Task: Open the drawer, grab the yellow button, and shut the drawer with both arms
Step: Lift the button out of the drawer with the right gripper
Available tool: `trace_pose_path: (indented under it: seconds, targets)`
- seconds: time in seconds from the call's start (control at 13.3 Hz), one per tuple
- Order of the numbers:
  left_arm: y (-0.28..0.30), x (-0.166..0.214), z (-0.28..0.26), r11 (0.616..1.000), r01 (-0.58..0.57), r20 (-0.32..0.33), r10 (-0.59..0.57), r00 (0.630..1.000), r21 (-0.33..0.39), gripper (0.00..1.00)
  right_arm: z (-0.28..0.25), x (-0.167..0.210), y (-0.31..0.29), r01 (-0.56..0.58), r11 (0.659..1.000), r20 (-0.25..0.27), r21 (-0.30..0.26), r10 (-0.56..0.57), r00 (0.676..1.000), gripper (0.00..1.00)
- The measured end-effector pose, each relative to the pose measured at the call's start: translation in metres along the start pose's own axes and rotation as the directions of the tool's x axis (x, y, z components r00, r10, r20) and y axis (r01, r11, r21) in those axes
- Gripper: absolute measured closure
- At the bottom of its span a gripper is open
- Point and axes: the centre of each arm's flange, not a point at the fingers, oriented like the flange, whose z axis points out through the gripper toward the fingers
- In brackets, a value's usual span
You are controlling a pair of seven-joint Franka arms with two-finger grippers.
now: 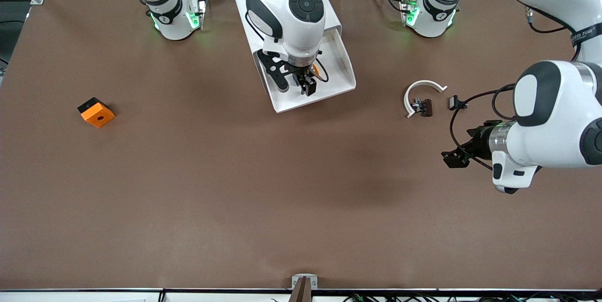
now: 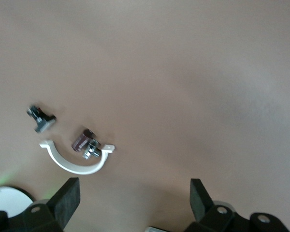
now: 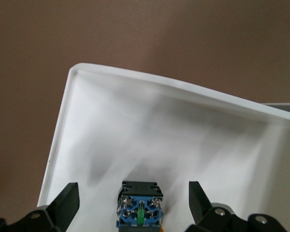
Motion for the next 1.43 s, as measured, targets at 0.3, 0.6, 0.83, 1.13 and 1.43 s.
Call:
trace_pose_path:
  seconds: [0.3,0.6,0.83,1.13,1.43]
  targets:
    - [0.006,-0.025,-0.012,0.986,-0.149,-0.06,0.153,0.986,0.07,0.0,0.004,-0.002,-0.002,0.002,1.0,0.001,0.003,-0.002,1.0,0.17]
    - [0.01,-0.043,-0.012,0.978,-0.199,-0.114,0.205,0.972,0.062,0.0,0.003,-0.01,-0.001,0.013,1.0,0.003,0.015,-0.013,1.0,0.49]
    - [-0.011,-0.041,-0.004,0.973,-0.231,-0.151,0.23,0.961,0.014,0.0,0.002,-0.014,0.0,0.019,1.0,0.004,0.019,-0.019,1.0,0.59]
    - [-0.013,-0.044,0.006,0.971,-0.238,-0.15,0.237,0.96,0.008,0.0,0.001,-0.014,0.0,0.019,1.0,0.005,0.024,-0.019,1.0,0.59]
    - [-0.011,-0.045,0.008,0.97,-0.242,-0.152,0.24,0.959,0.006,0.0,-0.031,-0.001,-0.006,0.004,0.999,0.01,0.049,-0.004,1.0,0.59]
